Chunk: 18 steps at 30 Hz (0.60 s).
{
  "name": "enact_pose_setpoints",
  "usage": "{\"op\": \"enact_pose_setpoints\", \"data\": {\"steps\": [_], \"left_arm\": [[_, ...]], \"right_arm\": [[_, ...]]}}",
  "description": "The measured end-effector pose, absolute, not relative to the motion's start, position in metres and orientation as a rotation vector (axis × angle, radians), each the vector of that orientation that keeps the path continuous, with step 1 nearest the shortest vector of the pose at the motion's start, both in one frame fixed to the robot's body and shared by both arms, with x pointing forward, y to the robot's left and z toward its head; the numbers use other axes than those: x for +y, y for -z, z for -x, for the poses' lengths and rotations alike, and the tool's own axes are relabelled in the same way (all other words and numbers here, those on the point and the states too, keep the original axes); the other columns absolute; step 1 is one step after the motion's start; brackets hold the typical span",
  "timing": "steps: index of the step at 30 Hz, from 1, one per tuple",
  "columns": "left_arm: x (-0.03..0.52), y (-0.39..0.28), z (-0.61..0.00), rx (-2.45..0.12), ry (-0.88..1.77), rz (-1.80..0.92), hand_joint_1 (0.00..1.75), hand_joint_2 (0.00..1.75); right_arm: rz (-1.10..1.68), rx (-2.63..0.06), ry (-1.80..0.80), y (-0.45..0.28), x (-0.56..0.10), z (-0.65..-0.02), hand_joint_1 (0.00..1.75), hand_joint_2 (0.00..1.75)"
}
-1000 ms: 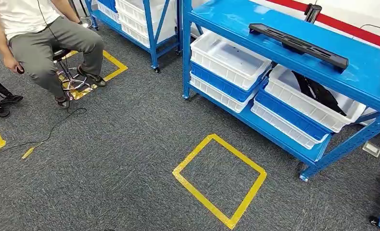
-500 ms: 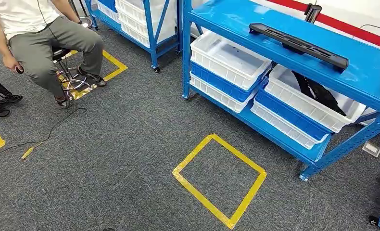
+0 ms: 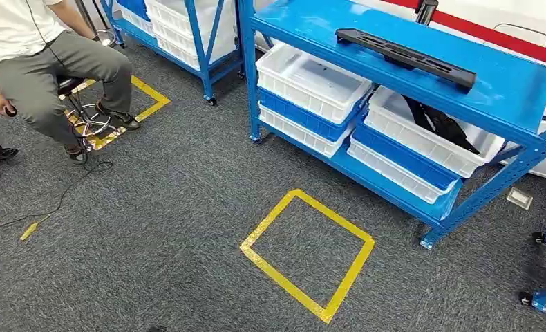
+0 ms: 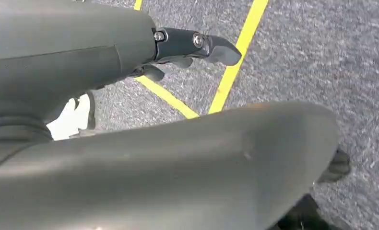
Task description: Take the parts from the cabinet and place them on the table.
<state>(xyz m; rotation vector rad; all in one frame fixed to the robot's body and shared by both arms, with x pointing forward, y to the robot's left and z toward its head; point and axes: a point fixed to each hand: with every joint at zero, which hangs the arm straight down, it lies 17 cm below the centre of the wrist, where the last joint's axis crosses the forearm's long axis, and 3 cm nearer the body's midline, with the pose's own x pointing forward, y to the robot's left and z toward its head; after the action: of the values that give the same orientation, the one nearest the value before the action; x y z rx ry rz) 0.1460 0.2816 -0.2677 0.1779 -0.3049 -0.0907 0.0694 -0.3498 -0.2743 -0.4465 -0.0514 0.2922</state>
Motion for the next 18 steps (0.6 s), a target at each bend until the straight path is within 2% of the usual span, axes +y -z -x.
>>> {"op": "enact_pose_setpoints", "data": {"steps": [18], "left_arm": [[0.2842,0.2664,-0.1513,-0.313,0.095,-0.189,0.00,0.00]], "right_arm": [[0.443,-0.054,-0.286,0.2744,-0.3474,-0.0701,0.00,0.00]]}}
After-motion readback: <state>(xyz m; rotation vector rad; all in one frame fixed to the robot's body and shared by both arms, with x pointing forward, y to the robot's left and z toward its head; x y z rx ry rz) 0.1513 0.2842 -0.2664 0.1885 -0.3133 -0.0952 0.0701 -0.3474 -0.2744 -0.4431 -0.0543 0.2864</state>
